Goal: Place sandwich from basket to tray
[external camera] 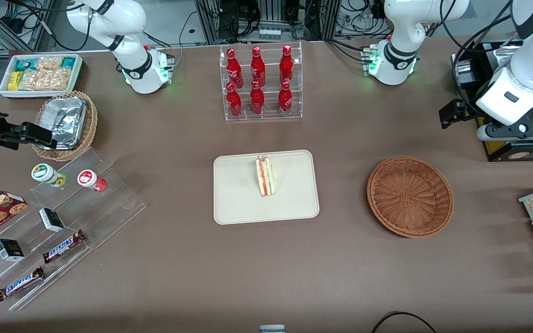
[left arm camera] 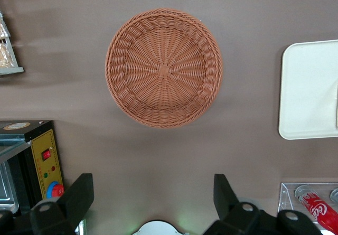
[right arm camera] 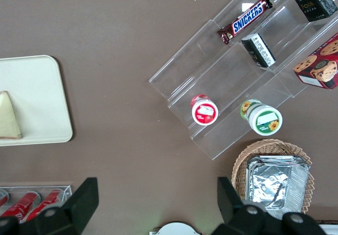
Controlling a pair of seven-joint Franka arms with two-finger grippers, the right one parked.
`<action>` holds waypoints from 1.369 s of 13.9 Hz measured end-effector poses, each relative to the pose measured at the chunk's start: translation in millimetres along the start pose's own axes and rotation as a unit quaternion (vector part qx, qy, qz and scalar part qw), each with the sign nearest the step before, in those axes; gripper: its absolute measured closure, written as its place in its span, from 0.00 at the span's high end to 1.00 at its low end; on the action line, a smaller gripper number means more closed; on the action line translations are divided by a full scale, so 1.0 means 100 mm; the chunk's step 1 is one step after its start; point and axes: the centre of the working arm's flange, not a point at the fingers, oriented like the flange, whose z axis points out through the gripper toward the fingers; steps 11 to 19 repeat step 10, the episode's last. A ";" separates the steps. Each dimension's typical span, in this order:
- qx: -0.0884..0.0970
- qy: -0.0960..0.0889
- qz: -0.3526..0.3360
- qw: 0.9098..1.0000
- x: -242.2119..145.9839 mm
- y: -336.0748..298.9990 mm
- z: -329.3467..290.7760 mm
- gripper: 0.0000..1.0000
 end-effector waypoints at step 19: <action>-0.022 0.011 -0.016 1.000 0.07 -0.48 -0.13 1.00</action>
